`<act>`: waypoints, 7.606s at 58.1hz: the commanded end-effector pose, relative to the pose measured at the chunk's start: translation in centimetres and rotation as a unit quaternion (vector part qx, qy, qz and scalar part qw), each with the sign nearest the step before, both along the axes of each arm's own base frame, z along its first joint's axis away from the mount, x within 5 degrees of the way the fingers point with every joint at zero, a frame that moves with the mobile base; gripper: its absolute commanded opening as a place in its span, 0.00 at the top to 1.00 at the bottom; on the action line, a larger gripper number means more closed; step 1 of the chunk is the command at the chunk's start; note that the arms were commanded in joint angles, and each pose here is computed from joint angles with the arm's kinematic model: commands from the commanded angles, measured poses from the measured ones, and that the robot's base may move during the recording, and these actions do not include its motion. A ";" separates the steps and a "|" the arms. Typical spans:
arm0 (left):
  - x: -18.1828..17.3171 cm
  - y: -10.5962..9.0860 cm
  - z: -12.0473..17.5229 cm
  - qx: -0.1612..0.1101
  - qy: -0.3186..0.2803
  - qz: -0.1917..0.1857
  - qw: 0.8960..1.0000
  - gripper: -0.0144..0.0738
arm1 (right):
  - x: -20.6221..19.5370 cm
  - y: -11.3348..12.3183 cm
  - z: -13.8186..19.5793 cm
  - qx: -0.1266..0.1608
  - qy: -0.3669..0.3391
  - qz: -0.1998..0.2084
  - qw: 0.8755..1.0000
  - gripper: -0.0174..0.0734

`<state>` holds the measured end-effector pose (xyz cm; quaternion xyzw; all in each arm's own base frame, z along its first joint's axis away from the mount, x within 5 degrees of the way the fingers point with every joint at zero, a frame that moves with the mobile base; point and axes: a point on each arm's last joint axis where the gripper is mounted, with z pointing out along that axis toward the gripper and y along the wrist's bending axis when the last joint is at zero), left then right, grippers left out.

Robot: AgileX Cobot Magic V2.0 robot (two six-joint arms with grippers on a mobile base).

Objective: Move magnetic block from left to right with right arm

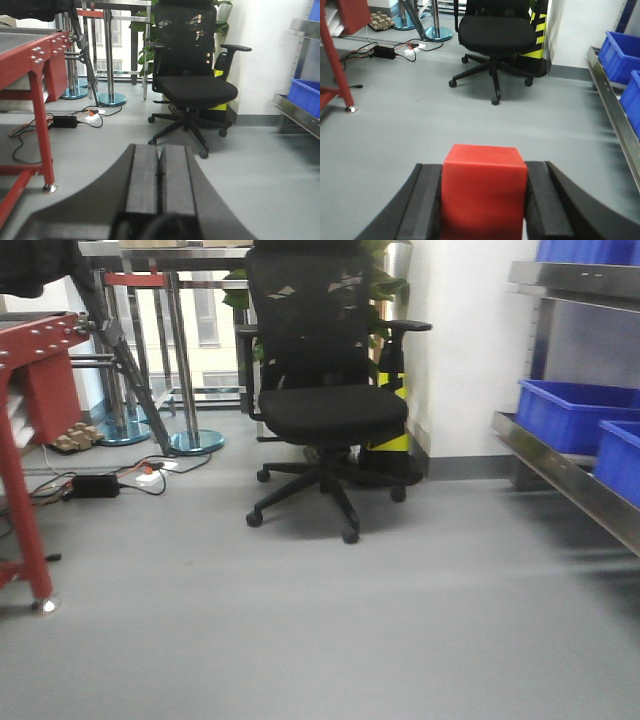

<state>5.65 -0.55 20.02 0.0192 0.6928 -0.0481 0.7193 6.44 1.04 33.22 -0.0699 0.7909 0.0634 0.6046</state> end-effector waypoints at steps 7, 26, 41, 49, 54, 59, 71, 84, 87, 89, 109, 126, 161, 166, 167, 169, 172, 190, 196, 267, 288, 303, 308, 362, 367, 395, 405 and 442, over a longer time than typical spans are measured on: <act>-0.1 0.1 0.5 -0.010 -0.043 0.003 0.999 0.98 | 0.1 0.0 1.6 0.000 -0.054 0.003 0.999 0.54; -0.1 0.1 0.5 -0.010 -0.043 0.003 0.999 0.98 | 0.2 0.1 1.6 0.000 -0.055 0.003 0.999 0.54; -0.1 0.1 0.5 -0.010 -0.043 0.003 0.999 0.98 | 0.1 0.0 1.6 0.000 -0.054 0.003 0.999 0.54; -0.1 0.1 0.5 -0.010 -0.043 0.003 0.999 0.98 | 0.1 0.0 1.6 0.000 -0.054 0.003 0.999 0.54; -0.1 0.1 0.5 -0.010 -0.043 0.003 0.999 0.98 | 0.2 0.1 1.6 0.000 -0.055 0.003 0.999 0.54; -0.1 0.1 0.5 -0.010 -0.043 0.003 0.999 0.98 | 0.2 0.1 1.6 0.000 -0.055 0.003 0.999 0.54; -0.1 0.1 0.5 -0.009 -0.042 0.003 0.999 0.98 | 0.2 0.1 1.6 0.000 -0.055 0.003 0.999 0.54; -0.1 0.1 0.5 -0.009 -0.042 0.003 0.999 0.98 | 0.1 0.0 1.6 0.000 -0.054 0.003 0.999 0.54; -0.1 0.1 0.5 -0.009 -0.042 0.003 0.999 0.98 | 0.1 0.0 1.6 0.000 -0.054 0.003 0.999 0.54; -0.1 0.1 0.5 -0.009 -0.042 0.003 0.999 0.98 | 0.2 0.1 1.6 0.000 -0.054 0.003 0.999 0.54; -0.1 0.1 0.5 -0.009 -0.042 0.003 0.999 0.98 | 0.1 0.1 1.6 0.000 -0.054 0.003 0.999 0.54; -0.1 0.1 0.5 -0.009 -0.042 0.003 0.999 0.98 | 0.1 0.1 1.6 0.000 -0.054 0.003 0.999 0.54; -0.1 0.1 0.5 -0.009 -0.042 0.003 0.999 0.98 | 0.1 0.1 1.6 0.000 -0.054 0.003 0.999 0.54; -0.1 0.1 0.5 -0.009 -0.042 0.003 0.999 0.98 | 0.1 0.1 1.6 0.000 -0.054 0.003 0.999 0.54; -0.1 0.1 0.5 -0.009 -0.042 0.003 0.999 0.98 | 0.1 0.1 1.6 0.000 -0.054 0.003 0.999 0.54; -0.1 0.1 0.5 -0.009 -0.042 0.003 0.999 0.98 | 0.1 0.1 1.6 0.000 -0.054 0.003 0.999 0.54; -0.1 0.1 0.5 -0.009 -0.042 0.003 0.999 0.98 | 0.1 0.1 1.6 0.000 -0.054 0.003 0.999 0.54; -0.1 0.1 0.5 -0.009 -0.042 0.003 0.999 0.98 | 0.1 0.1 1.6 0.000 -0.054 0.003 0.999 0.54; -0.1 0.1 0.5 -0.009 -0.042 0.003 0.999 0.98 | 0.1 0.1 1.6 0.000 -0.054 0.003 0.999 0.54; -0.1 0.1 0.5 -0.009 -0.042 0.003 0.999 0.98 | 11.8 9.1 6.5 -0.071 0.114 0.132 0.982 0.54; -0.1 0.1 0.5 -0.009 -0.042 0.003 0.999 0.98 | 19.7 14.8 -2.0 -0.077 0.272 0.140 0.949 0.54; -0.1 0.1 0.5 -0.009 -0.042 0.003 0.999 0.98 | 22.3 16.4 -7.1 -0.097 0.327 0.135 0.930 0.54; -0.1 0.1 0.5 -0.009 -0.042 0.003 0.999 0.98 | 22.7 16.6 -8.2 -0.103 0.341 0.133 0.925 0.54; -0.1 0.1 0.5 -0.009 -0.042 0.003 0.999 0.98 | 17.3 13.4 -0.3 -0.043 0.247 0.140 0.958 0.25; -0.1 0.1 0.5 -0.009 -0.042 0.003 0.999 0.98 | 14.9 12.0 1.0 -0.027 0.209 0.144 0.967 0.40; -0.1 0.1 0.5 -0.009 -0.042 0.003 0.999 0.98 | 2.5 4.3 -0.4 0.048 0.011 0.160 0.986 0.74; -0.1 0.1 0.5 -0.009 -0.042 0.003 0.999 0.98 | 1.2 3.5 -1.8 0.051 0.005 0.160 0.986 0.74; -0.1 0.1 0.5 -0.009 -0.042 0.003 0.999 0.98 | 1.6 2.2 -3.4 0.032 -0.029 0.091 0.995 0.74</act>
